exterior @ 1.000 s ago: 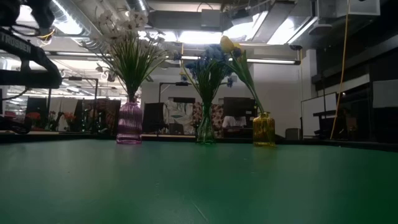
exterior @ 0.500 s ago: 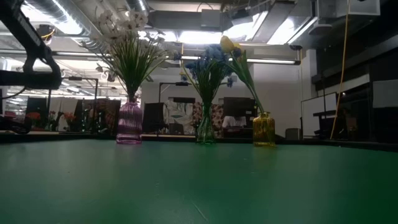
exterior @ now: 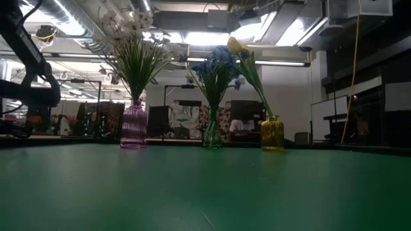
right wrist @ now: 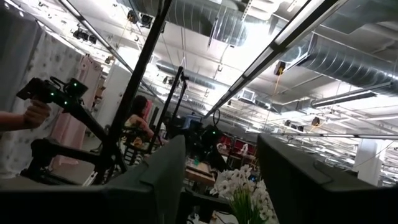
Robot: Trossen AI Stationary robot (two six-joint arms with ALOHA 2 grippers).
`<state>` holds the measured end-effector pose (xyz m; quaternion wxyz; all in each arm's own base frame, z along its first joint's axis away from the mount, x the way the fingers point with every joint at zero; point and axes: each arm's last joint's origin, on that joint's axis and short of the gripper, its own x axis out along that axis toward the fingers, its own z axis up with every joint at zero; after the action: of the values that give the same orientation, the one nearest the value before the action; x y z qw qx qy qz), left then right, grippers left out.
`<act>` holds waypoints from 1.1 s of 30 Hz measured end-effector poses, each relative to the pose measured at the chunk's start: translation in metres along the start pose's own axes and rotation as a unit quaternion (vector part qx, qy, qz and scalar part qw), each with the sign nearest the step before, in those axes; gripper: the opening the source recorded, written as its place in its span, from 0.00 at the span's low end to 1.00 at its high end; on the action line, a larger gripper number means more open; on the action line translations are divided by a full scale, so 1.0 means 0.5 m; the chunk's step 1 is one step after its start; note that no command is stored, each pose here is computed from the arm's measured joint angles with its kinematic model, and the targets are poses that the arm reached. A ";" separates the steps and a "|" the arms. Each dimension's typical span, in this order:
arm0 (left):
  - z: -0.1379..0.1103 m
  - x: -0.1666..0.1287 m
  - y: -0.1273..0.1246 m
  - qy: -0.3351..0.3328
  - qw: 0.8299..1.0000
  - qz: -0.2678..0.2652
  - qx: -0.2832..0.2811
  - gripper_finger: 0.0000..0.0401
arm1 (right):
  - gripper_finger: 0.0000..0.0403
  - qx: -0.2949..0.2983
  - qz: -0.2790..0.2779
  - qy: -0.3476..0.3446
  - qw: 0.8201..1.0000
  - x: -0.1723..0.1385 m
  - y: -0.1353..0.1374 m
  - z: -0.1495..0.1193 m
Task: Sort flowers into vase by color
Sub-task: Return to Home Position
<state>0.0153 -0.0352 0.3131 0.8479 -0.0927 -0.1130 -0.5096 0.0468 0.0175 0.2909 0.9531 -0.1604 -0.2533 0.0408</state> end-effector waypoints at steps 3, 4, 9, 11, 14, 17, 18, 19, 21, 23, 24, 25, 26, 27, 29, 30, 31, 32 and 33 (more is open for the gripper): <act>-0.016 0.000 -0.003 0.035 0.999 -0.021 -0.016 0.45 | 0.49 -0.002 0.004 0.004 1.000 0.000 0.001 -0.002; -0.017 -0.001 -0.003 0.040 0.998 -0.025 -0.030 0.45 | 0.49 -0.003 0.005 0.005 1.000 0.000 0.002 -0.002; -0.028 0.004 -0.004 0.042 0.998 -0.018 -0.053 0.45 | 0.49 -0.007 0.009 0.007 1.000 0.000 0.003 -0.004; -0.036 0.004 -0.005 0.049 0.998 -0.026 -0.028 0.45 | 0.49 -0.009 0.005 0.018 1.000 0.000 0.003 -0.006; -0.036 -0.001 -0.013 0.048 0.994 -0.102 -0.005 0.45 | 0.49 -0.010 -0.015 0.032 0.999 0.000 0.001 -0.009; -0.029 -0.010 -0.022 0.020 0.979 -0.200 0.024 0.45 | 0.49 -0.010 -0.009 0.029 0.999 0.000 0.002 -0.009; -0.030 -0.013 -0.023 0.019 0.976 -0.217 0.027 0.45 | 0.49 -0.009 -0.004 0.024 1.000 0.000 0.004 -0.010; -0.033 -0.013 -0.023 0.022 0.975 -0.218 0.027 0.45 | 0.49 -0.010 0.001 0.025 1.000 0.000 0.008 -0.015; -0.040 -0.009 -0.022 0.029 0.980 -0.198 0.022 0.45 | 0.49 -0.012 0.007 0.030 0.999 0.001 0.017 -0.029; -0.050 -0.005 -0.020 0.037 0.985 -0.171 0.011 0.45 | 0.49 -0.012 0.005 0.031 0.999 0.001 0.025 -0.042; -0.056 -0.003 -0.020 0.042 0.986 -0.161 0.007 0.45 | 0.49 -0.011 0.000 0.031 0.999 0.001 0.028 -0.048; -0.062 -0.001 -0.020 0.042 0.987 -0.156 0.005 0.45 | 0.49 -0.011 -0.003 0.032 0.999 0.000 0.031 -0.054; -0.067 0.000 -0.021 0.037 0.987 -0.157 0.007 0.45 | 0.49 -0.011 -0.004 0.032 0.999 0.000 0.034 -0.060; -0.071 0.001 -0.022 0.031 0.987 -0.159 0.010 0.45 | 0.49 -0.011 -0.005 0.032 0.999 0.000 0.037 -0.064; -0.082 0.004 -0.023 0.026 0.987 -0.161 0.008 0.45 | 0.49 -0.009 -0.007 0.029 1.000 -0.001 0.041 -0.072; -0.091 0.007 -0.024 0.028 0.987 -0.160 0.007 0.45 | 0.49 -0.008 -0.007 0.025 1.000 -0.001 0.044 -0.076; -0.098 0.009 -0.025 0.030 0.987 -0.160 0.006 0.45 | 0.49 -0.007 -0.005 0.022 1.000 -0.002 0.047 -0.081; -0.103 0.010 -0.026 0.029 0.987 -0.161 0.005 0.45 | 0.49 -0.007 -0.001 0.019 1.000 -0.002 0.051 -0.086; -0.105 0.012 -0.026 0.024 0.987 -0.161 0.005 0.45 | 0.49 -0.007 0.003 0.015 1.000 -0.003 0.054 -0.091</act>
<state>0.0114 -0.0605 0.2650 0.7580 -0.0570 -0.1080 -0.6407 0.0681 0.0298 0.2442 0.9557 -0.1679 -0.2384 0.0391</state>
